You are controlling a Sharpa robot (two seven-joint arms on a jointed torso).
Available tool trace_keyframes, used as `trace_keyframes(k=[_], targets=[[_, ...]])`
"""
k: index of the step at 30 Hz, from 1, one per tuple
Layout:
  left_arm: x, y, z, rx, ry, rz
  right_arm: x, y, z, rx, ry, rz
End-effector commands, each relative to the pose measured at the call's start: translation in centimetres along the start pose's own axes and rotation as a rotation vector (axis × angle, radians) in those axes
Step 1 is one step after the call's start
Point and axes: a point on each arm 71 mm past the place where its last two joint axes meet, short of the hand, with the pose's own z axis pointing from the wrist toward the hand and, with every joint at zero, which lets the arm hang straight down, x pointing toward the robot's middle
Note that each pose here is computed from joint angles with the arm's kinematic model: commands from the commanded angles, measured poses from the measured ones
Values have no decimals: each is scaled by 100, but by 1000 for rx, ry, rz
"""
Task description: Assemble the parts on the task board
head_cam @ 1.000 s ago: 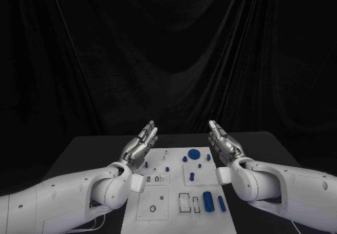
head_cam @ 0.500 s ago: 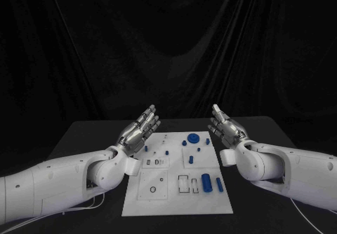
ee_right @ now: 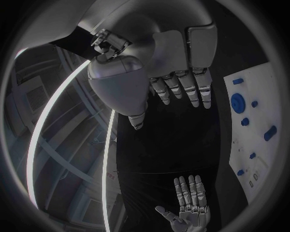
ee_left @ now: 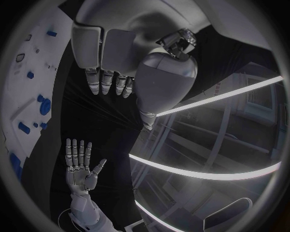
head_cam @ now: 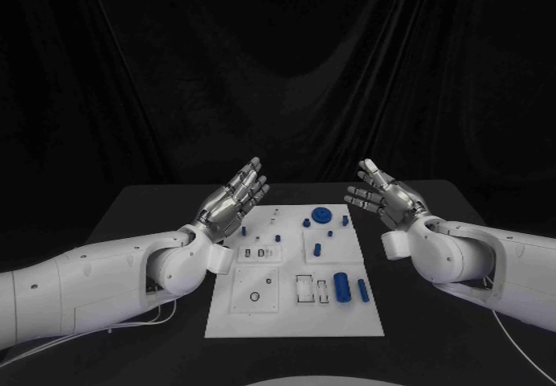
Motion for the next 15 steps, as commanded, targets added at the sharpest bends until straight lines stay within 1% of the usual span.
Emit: trace_keyframes(k=[1,3,5,8,11,12,13,15], targets=[[11,-68,-12,70,27,-12,53,51,31,2,59,-48],[9,-74,-20,71,38,5,44,101,33,-20,63,-122],[5,-80,-26,74,47,33,48,199,51,-59,79,-249],[2,-92,-39,81,60,80,81,398,99,-123,117,-509],[-4,-105,-60,85,67,108,147,599,148,-177,153,-770],[-12,-113,-72,87,68,115,187,675,173,-196,174,-875],[-19,-118,-80,87,68,118,215,718,189,-208,190,-941],[-47,-134,-106,86,67,127,314,839,246,-253,242,-1171]])
